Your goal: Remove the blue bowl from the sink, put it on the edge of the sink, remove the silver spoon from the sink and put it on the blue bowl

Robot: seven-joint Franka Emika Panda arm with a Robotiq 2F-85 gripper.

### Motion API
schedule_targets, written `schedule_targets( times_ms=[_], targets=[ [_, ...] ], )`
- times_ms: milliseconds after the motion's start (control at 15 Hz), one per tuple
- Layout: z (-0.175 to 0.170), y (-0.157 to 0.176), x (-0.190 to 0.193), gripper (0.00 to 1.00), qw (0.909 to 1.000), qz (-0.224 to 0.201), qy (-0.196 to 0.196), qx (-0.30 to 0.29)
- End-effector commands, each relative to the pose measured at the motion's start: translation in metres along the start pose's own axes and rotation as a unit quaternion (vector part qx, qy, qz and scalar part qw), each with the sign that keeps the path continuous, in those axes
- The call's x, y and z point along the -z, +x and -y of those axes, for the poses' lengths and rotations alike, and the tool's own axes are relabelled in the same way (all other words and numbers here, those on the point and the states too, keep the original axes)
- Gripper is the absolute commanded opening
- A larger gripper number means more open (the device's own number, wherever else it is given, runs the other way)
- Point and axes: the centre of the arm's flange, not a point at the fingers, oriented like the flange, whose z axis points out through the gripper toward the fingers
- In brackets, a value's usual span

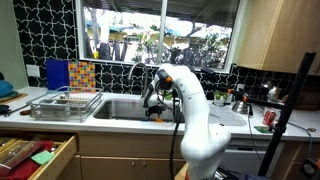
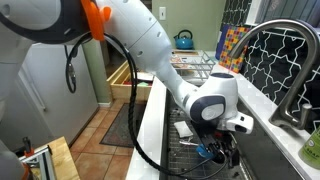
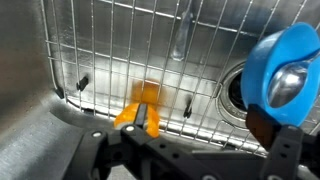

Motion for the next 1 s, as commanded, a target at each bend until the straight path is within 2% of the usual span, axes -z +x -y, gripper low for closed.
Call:
schedule_targets(
  times_ms=[0,333,667,933],
  targets=[
    [0.016,-0.002,-0.004,1.0,0.9994,0.017,0.028,-0.008],
    [0.025,0.0,-0.017,1.0,0.9995,0.014,0.019,-0.02],
    [0.011,0.003,-0.037,1.0,0.9988,0.02,-0.009,-0.044],
    [-0.009,0.004,-0.053,1.0,0.9965,0.04,-0.024,-0.069]
  ],
)
